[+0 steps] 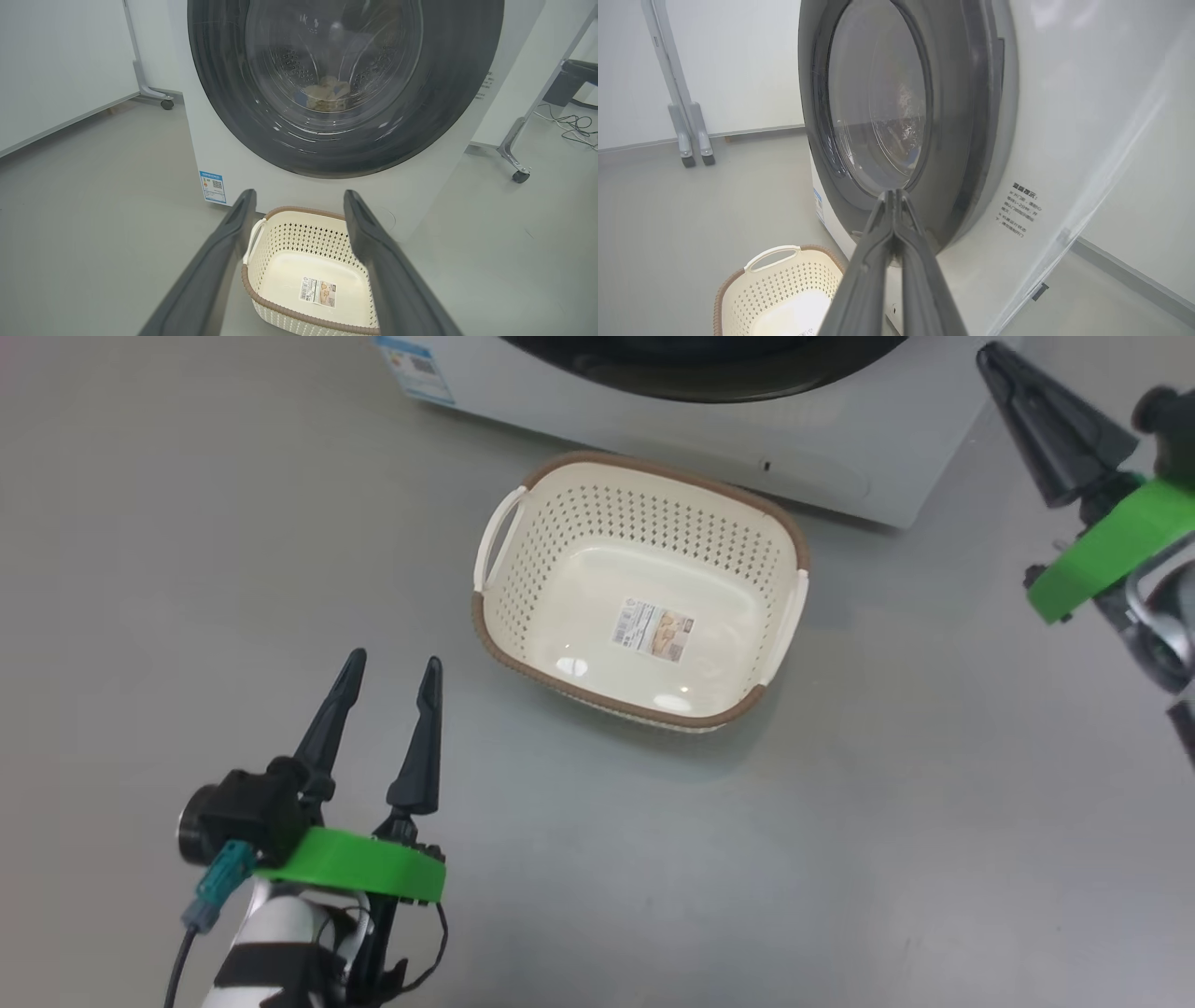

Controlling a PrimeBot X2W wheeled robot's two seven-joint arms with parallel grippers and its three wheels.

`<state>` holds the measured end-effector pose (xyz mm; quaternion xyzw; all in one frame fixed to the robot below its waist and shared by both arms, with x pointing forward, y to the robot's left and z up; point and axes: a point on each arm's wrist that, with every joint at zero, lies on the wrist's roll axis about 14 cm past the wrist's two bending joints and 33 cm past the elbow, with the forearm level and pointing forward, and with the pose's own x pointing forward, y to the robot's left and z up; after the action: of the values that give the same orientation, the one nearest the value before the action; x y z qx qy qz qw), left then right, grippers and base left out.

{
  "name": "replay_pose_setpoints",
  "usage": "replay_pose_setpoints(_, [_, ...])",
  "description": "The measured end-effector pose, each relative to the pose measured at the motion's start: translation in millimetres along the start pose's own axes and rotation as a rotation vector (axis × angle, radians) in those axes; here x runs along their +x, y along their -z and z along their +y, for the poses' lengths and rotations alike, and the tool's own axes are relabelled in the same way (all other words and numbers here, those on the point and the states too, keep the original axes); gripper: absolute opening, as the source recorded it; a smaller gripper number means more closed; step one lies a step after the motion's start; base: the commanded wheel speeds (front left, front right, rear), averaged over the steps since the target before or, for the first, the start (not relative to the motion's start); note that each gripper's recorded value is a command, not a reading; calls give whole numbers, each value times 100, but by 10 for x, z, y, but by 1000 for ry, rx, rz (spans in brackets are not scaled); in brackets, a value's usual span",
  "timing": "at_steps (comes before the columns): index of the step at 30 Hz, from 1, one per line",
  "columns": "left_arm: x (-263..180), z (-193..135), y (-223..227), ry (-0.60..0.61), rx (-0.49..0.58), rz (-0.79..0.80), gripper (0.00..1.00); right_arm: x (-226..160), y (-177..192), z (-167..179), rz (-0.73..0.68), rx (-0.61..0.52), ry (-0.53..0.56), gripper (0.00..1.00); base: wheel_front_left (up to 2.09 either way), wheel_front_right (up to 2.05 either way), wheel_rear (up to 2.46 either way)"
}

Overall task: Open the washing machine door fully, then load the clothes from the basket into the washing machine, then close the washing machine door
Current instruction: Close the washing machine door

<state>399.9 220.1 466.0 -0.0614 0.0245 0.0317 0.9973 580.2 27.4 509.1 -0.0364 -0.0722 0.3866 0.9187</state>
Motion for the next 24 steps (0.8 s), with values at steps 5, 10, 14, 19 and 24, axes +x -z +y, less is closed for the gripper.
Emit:
replay_pose_setpoints(5, [-50,-113,-56,49,2,-17,100,-448,-158,10,-10,30,85,0,0,0,0])
replay_pose_setpoints(10, [-141,-269,-76,105,0,-25,100,-953,-325,18,-24,46,185,0,0,0,0])
replay_pose_setpoints(14, [-218,-375,-109,139,-9,-37,100,-1405,-399,-52,-22,62,299,0,0,0,0])
replay_pose_setpoints(19, [-295,-507,-173,185,-10,-58,100,-1975,-526,-197,-46,86,467,0,0,0,0])
replay_pose_setpoints(24, [-366,-617,-196,220,-14,-67,100,-2448,-557,-199,-47,95,579,0,0,0,0])
